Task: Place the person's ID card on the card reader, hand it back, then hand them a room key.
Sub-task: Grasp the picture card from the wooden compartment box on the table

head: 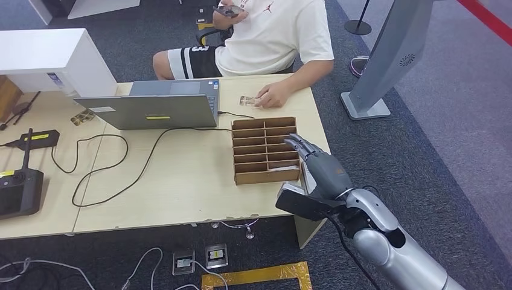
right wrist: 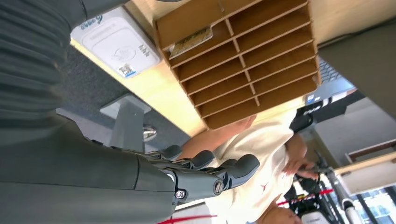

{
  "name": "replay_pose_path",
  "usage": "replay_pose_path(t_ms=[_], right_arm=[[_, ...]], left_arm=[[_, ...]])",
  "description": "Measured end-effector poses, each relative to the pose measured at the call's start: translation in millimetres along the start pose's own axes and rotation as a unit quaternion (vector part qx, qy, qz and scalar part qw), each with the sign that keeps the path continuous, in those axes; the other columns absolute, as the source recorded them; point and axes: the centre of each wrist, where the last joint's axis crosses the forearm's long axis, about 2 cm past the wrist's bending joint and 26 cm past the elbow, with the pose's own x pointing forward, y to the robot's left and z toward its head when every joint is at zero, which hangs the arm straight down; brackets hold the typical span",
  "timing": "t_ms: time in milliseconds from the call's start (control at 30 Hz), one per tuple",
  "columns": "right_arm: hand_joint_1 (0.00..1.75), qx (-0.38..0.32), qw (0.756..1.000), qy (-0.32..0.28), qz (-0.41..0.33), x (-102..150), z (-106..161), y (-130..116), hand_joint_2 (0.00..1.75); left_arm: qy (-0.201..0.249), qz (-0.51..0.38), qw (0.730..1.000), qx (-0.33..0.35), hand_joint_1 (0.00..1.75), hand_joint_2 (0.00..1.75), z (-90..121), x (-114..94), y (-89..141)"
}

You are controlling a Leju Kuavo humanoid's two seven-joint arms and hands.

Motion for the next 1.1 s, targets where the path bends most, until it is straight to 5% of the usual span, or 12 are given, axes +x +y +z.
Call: replay_pose_path(t_ms=[467,1100], right_arm=[[0.0,-0.064,0.993,0.02,0.097,-24.5,-39.4,-6.3,1.75],[0.0,-0.016,0.996,0.028,0.082,-25.4,-68.5,24.3,1.75]], left_arm=[[-0.005,0.005,1.0,-0.005,0.0,0.0,-3.5,3.5,-5.3],[0.003,0.005,1.0,-0.011,0.0,0.0,-5.9,4.8,-10.1]])
